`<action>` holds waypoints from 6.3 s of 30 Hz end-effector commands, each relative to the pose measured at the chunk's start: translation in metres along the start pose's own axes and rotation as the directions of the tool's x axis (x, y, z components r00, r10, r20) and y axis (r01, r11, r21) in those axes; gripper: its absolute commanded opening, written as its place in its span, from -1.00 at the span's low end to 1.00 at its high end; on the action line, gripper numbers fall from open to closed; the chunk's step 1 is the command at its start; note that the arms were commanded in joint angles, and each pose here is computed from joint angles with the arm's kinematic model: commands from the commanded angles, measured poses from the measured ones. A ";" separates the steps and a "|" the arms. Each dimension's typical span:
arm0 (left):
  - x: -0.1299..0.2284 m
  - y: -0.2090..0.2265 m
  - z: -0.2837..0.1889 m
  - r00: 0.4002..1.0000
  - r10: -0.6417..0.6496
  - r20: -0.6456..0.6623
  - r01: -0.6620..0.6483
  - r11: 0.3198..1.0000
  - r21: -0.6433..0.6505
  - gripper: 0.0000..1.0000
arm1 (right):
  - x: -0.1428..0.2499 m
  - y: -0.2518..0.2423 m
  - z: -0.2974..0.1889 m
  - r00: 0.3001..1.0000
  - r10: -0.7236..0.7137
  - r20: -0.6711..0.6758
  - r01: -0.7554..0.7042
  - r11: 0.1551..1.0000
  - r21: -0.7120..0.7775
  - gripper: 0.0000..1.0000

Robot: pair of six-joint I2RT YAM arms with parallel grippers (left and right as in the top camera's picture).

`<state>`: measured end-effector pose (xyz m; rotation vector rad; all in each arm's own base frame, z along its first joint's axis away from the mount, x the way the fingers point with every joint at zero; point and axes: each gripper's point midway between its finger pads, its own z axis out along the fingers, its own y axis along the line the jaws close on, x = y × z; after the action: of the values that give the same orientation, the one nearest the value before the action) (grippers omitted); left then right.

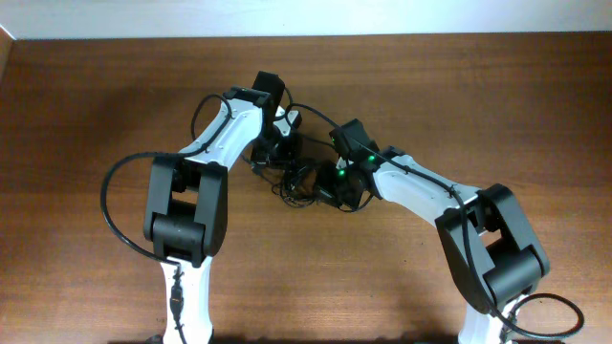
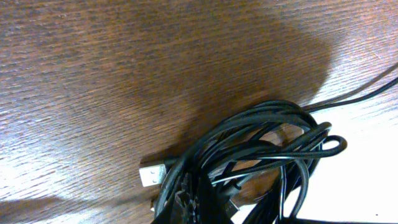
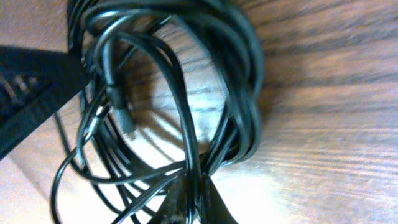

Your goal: Untangle cables

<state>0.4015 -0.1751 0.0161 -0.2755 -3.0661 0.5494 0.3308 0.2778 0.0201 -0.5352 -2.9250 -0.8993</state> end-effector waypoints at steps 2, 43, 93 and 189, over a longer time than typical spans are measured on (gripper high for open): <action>-0.002 -0.005 -0.012 1.000 0.000 0.030 0.000 1.000 -0.003 -1.00 | 0.011 0.037 -0.026 0.998 -0.060 -0.005 0.059 0.993 -0.104 -0.89; 0.001 -0.010 -0.013 1.000 -0.004 0.017 0.004 0.999 0.033 -1.00 | 0.003 -0.018 0.009 0.967 -0.141 0.210 0.090 0.968 0.234 -0.07; -0.002 0.007 -0.017 0.996 -0.081 0.030 0.081 0.997 0.005 -1.00 | -0.063 0.026 0.043 0.957 0.202 0.209 -0.168 0.971 -0.170 -0.56; -0.002 0.006 -0.017 0.996 -0.080 0.028 0.080 0.997 0.005 -1.00 | -0.102 -0.019 -0.045 0.926 -0.010 0.376 -0.004 0.999 0.037 -0.56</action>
<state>0.4053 -0.1659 0.0185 -0.1592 -3.0702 0.5564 0.4324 0.1930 0.0367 -0.9075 -3.2581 -0.8675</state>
